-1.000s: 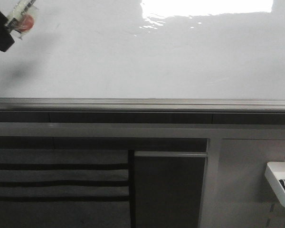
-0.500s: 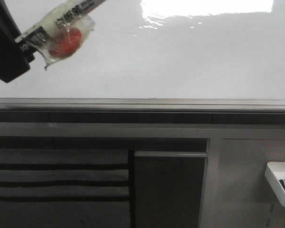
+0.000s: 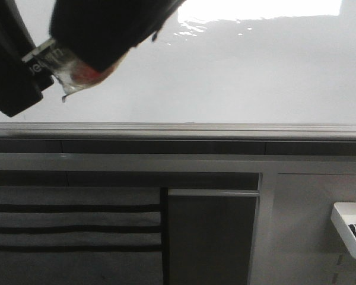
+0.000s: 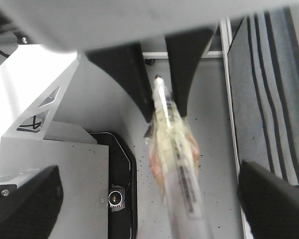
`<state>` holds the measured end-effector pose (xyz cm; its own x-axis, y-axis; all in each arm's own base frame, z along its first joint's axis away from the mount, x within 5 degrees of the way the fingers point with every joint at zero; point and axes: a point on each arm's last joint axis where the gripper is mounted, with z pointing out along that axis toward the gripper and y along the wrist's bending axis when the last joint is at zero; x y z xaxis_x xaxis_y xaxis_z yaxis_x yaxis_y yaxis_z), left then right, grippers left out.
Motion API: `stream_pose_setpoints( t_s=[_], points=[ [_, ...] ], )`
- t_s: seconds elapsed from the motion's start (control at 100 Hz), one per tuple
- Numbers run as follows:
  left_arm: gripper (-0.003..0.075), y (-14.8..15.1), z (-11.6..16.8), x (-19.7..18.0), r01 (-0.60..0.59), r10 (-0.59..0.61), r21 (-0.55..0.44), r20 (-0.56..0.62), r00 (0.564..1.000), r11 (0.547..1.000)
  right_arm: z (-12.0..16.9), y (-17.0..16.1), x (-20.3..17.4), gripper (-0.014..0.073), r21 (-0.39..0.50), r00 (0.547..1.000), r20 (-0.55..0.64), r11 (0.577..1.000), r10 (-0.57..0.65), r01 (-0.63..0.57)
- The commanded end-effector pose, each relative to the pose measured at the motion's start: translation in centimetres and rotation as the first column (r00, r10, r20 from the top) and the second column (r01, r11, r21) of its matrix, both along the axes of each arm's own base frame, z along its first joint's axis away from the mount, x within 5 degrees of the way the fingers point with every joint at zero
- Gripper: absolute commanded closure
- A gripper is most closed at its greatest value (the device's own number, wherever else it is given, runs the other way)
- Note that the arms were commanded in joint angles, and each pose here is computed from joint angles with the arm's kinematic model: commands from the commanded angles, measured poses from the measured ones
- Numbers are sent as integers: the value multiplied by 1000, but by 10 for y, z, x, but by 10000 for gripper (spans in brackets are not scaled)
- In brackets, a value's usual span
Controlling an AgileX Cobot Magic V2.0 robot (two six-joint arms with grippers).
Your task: Write number 3 on whiteboard
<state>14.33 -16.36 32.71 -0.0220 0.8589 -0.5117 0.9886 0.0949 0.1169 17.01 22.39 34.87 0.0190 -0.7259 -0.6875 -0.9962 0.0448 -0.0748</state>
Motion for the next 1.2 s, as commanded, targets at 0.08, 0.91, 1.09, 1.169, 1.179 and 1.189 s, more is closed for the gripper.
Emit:
stream_pose_setpoints(
  t_s=[0.08, 0.91, 1.09, 1.169, 1.179, 1.189],
  points=[
    [738, -2, 17, -3, 0, 3, -81, 41, 999, 997, 16, 3, 1, 46, 79, 999, 51, 997, -14, 10],
    [738, -3, 18, -3, -2, 5, -85, 45, 999, 996, 21, 0, -3, 456, 87, 998, 54, 996, -9, 4],
    [738, -3, 18, -3, -2, 5, -85, 45, 999, 996, 21, 1, -3, 508, 98, 999, 43, 995, -9, 5],
    [738, -3, 18, -3, -2, 5, -85, 45, 999, 996, 21, 1, -3, 508, 97, 999, 42, 995, -8, 4],
    [738, -3, 18, -3, -2, 5, -85, 45, 999, 996, 21, 1, -3, 508, 97, 999, 42, 995, -8, 4],
    [738, -3, 18, -3, -2, 5, -85, 45, 999, 996, 21, 1, -3, 508, 97, 999, 42, 995, -8, 4]
  ],
)
